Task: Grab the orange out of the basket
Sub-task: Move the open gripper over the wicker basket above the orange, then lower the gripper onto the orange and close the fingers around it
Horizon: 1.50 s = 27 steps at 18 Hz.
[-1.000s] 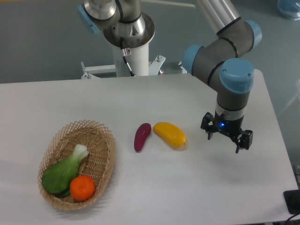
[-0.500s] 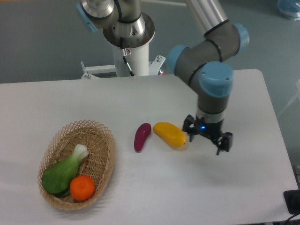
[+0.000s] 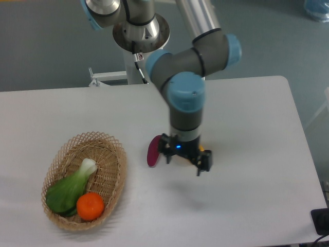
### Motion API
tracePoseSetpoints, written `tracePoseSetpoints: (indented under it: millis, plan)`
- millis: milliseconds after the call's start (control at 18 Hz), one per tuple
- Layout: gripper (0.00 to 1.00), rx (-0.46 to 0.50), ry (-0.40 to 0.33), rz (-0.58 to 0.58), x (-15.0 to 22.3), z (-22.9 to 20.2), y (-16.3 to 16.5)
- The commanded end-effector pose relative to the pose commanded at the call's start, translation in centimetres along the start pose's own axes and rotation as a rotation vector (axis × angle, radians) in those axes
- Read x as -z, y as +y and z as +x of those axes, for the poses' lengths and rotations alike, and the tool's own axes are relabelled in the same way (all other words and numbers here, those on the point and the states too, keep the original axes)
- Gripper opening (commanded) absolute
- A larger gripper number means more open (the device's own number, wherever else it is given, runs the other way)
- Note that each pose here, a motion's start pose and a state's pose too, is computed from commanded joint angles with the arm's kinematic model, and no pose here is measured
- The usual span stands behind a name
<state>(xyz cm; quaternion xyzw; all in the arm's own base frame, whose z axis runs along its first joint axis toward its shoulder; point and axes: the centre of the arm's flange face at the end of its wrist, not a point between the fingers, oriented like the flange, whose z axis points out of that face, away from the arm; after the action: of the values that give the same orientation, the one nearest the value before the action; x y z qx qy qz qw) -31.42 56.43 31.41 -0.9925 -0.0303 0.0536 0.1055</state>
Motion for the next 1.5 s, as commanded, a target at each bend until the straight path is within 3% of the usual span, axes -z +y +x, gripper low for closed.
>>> tracePoseSetpoints:
  millis: [278, 833, 1000, 1500]
  plan:
    - [1.0, 0.063, 0.039, 0.014, -0.6, 4.9, -2.4]
    - [1.0, 0.313, 0.124, 0.029, -3.0, 13.7, -9.3]
    - [1.0, 0.303, 0.135, -0.008, -5.3, 16.5, -9.8]
    - [1.0, 0.326, 0.14, -0.05, -8.1, 16.9, -9.6]
